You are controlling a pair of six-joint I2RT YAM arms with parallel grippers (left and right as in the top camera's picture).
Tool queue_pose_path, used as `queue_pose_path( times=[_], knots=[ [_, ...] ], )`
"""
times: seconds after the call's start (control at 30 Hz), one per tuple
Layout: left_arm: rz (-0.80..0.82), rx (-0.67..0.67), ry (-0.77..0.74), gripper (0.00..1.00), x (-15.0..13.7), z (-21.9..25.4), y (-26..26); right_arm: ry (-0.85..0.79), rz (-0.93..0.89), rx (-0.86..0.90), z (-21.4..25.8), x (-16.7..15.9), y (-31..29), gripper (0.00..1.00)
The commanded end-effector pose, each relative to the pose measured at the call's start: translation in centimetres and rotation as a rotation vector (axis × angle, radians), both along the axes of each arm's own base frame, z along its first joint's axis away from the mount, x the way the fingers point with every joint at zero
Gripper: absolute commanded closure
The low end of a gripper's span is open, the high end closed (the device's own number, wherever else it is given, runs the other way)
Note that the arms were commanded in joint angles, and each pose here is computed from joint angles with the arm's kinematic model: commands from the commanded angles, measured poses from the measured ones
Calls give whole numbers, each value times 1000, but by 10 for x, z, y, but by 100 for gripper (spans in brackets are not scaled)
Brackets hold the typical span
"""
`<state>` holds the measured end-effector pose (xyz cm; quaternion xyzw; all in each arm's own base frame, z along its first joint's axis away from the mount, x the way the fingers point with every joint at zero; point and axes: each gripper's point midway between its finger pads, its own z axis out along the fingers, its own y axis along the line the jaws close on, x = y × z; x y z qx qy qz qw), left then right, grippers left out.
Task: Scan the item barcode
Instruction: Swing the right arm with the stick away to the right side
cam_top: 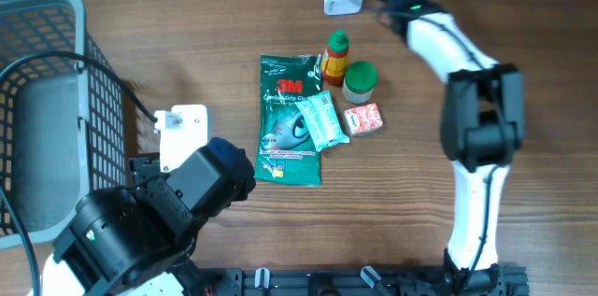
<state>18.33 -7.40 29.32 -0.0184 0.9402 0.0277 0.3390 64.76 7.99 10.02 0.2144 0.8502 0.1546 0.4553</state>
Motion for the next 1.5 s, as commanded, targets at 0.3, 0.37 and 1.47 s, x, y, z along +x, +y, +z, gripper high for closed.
queue_pose_path(
  times=[0.3, 0.37, 1.47],
  knots=[
    [20, -4, -12, 0, 1, 1, 1, 388, -724, -145, 4, -150, -344, 95],
    [20, -4, -12, 0, 1, 1, 1, 456, -793, -128, -11, -184, -376, 95],
    [20, -4, -12, 0, 1, 1, 1, 500, -219, 459, 45, -185, -202, 0]
  ],
)
